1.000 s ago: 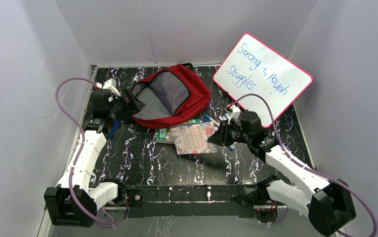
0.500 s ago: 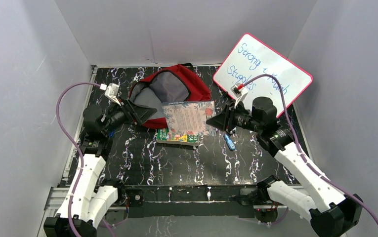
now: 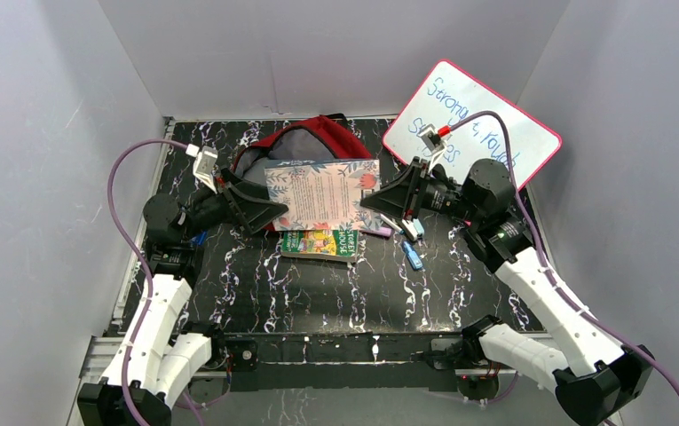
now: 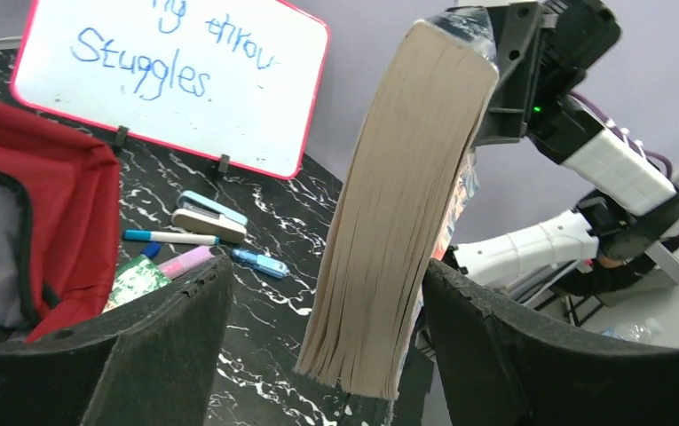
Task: Pack the student bag
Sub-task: Pick up the book from the center of the board.
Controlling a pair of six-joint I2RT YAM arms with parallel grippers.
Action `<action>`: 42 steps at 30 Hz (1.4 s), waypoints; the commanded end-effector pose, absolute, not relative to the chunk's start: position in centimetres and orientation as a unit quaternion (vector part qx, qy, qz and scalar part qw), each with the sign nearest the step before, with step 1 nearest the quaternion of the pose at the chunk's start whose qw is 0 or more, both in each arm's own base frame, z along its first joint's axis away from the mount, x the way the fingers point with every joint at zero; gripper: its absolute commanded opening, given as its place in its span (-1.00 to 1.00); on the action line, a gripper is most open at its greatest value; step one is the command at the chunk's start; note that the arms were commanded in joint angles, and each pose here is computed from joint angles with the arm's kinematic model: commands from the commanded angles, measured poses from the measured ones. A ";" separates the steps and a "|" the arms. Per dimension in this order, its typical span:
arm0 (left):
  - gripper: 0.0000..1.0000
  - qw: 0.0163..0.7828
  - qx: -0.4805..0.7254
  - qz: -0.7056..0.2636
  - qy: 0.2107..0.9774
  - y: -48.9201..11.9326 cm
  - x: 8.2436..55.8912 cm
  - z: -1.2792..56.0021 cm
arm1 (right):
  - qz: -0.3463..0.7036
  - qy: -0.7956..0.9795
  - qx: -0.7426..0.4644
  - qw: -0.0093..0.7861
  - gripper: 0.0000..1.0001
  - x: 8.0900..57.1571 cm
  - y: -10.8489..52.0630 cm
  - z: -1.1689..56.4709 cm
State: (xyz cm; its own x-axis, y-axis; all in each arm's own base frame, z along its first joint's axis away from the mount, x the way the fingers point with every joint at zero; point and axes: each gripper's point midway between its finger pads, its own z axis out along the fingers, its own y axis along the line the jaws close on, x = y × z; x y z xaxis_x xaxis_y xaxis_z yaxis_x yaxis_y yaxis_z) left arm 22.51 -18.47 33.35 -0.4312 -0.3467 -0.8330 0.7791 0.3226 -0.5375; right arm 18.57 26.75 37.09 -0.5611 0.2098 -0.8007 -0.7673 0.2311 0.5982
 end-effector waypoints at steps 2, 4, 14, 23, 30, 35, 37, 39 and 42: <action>0.50 0.520 0.223 -0.578 0.588 -19.2 20.4 37.2 | 0.645 0.567 -0.263 0.440 -1.00 15.9 26.9 43.9; 0.49 0.523 0.229 -0.581 0.580 -19.3 20.1 37.9 | 0.649 0.567 -0.264 0.434 -1.00 15.8 27.0 43.8; 0.20 0.499 0.238 -0.602 0.575 -19.9 18.9 38.8 | 0.626 0.604 -0.217 0.442 -1.00 18.1 27.1 42.7; -0.02 0.484 0.227 -0.614 0.581 -20.1 18.5 38.3 | 0.600 0.627 -0.176 0.465 -1.00 20.9 27.2 41.9; -0.11 0.481 0.220 -0.616 0.583 -20.2 18.9 38.3 | 0.567 0.657 -0.157 0.471 -1.00 22.6 27.1 40.0; -0.22 0.477 0.211 -0.618 0.589 -20.3 19.4 38.0 | 0.549 0.667 -0.152 0.480 -1.00 23.3 26.9 39.5; -0.23 0.475 0.209 -0.618 0.590 -20.3 19.6 37.9 | 0.545 0.671 -0.153 0.478 -1.00 23.4 27.0 39.3; -0.22 0.474 0.208 -0.619 0.591 -20.3 19.7 37.8 | 0.541 0.677 -0.155 0.475 -1.00 23.5 27.1 39.0; -0.22 0.473 0.206 -0.618 0.593 -20.3 19.8 37.7 | 0.536 0.683 -0.156 0.470 -1.00 23.7 27.4 38.5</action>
